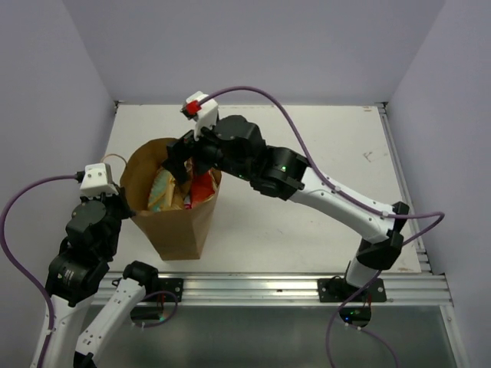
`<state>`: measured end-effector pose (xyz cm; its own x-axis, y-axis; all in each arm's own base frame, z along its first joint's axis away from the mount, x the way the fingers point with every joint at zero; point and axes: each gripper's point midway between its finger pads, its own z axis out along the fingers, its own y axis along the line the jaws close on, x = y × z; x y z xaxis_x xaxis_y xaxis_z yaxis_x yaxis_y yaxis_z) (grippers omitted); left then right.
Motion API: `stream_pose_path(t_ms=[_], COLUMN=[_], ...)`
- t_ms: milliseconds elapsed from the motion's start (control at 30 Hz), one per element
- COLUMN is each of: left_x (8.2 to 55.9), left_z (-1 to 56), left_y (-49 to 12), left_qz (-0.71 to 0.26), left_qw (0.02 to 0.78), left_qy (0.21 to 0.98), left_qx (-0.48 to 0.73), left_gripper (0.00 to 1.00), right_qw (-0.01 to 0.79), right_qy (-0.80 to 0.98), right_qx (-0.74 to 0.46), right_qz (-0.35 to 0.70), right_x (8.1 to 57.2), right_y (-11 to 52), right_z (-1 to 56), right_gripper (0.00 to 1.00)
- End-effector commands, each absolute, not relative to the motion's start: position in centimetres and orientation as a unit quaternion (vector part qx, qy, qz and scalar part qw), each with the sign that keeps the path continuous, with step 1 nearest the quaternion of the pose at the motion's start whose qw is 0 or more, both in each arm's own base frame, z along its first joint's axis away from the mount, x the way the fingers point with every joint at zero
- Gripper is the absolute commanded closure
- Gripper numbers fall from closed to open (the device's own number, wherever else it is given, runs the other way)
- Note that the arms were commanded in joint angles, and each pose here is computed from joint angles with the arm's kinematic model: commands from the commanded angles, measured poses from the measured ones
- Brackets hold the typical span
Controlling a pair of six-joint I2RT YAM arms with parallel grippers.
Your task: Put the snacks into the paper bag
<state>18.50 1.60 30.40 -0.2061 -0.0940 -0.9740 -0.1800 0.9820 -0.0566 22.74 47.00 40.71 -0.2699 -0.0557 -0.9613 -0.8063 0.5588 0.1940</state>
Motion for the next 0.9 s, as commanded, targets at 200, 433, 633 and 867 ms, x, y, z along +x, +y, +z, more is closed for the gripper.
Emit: stream_pose_path(t_ms=[200,433,633,867], left_x=[19.2,19.9,19.9,19.9], left_z=[31.9,31.8,31.8,31.8], left_y=[1.0,0.2,0.1,0.0], left_qz=[0.015,0.002,0.000,-0.001], left_qw=[0.647,0.647,0.647,0.647], left_qy=[0.757,0.759,0.759,0.758], left_qx=[-0.090,-0.079,-0.079,-0.078], left_gripper=[1.00,1.00,1.00,1.00], right_qw=[0.562,0.558,0.556,0.536], right_qy=[0.763,0.776,0.778,0.788], right_qx=[-0.188,-0.156,-0.155,-0.164], right_qz=[0.259,0.250,0.249,0.256], right_x=[22.8,22.9,23.5,24.2], right_y=[34.6,33.4,34.6,37.3], right_z=[39.8,36.4,35.4,33.1], right_gripper=[0.02,0.06,0.09,0.14])
